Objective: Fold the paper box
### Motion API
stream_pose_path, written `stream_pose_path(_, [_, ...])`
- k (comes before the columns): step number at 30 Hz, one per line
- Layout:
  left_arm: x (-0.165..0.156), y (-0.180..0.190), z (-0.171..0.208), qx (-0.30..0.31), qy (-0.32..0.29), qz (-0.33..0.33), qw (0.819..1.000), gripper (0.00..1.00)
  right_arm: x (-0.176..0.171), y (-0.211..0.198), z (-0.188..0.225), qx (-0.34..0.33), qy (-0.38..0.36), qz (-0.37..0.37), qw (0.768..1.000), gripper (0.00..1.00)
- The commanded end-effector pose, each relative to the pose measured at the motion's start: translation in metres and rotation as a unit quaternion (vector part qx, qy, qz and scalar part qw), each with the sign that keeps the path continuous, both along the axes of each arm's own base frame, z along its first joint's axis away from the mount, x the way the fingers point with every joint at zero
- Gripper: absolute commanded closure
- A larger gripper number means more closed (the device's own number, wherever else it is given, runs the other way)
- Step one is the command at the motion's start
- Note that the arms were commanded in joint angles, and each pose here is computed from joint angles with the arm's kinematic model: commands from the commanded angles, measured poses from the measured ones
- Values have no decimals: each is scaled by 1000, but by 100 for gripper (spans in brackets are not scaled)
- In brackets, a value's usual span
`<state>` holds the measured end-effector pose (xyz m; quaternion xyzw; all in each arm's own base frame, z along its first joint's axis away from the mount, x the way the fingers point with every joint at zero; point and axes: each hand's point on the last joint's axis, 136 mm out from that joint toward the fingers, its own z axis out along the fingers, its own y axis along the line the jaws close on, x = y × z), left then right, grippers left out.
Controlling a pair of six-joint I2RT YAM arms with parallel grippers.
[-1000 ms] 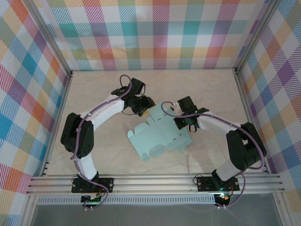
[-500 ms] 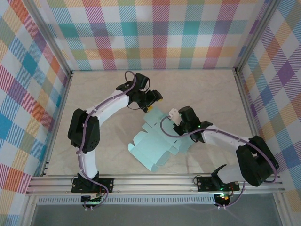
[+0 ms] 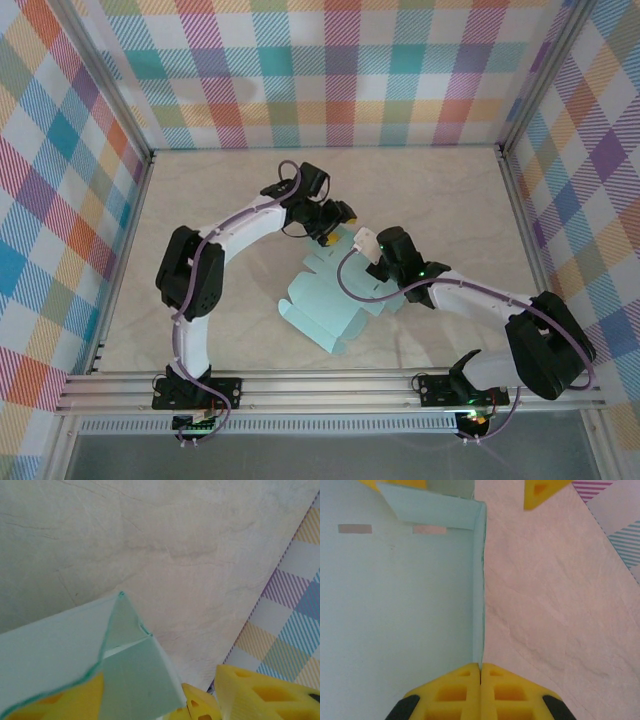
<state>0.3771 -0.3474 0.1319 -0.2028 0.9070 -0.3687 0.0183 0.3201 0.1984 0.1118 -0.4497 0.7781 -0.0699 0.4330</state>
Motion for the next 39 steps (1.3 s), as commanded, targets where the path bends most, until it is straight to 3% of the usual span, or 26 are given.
stream_pose_path(1, [1,-15,8,-19,-3,-12,1000,46,3,8,10,4,-15,10,1000,100])
stream_pose_path(19, [-8,-29,2,-24,5,-26,999,88,5,16,3,-2,0,10,1000,100])
stream_pose_path(22, [-9,-30,5,-26,3,-28,999,85,4,15,0,-3,5,9,1000,100])
stream_pose_path(25, [-8,-29,6,-24,1,-25,999,62,3,15,-3,-6,9,9,1000,100])
stream_pose_path(27, [-7,-29,5,-24,2,-23,999,62,4,16,-3,-4,9,9,1000,100])
stream_pose_path(31, [-7,-31,3,-26,5,-26,999,85,5,16,-4,-4,11,8,1000,100])
stream_pose_path(33, [-7,-31,5,-27,3,-26,999,91,6,16,-6,-7,12,7,1000,100])
stream_pose_path(35, [-7,-31,6,-27,1,-26,999,86,7,15,-7,-11,12,4,1000,100])
stream_pose_path(37, [-5,-31,8,-26,-6,-27,999,62,8,14,-8,-13,10,0,1000,100])
stream_pose_path(39, [-2,-28,17,-23,-31,-29,999,46,9,12,-8,-11,11,-7,1000,100])
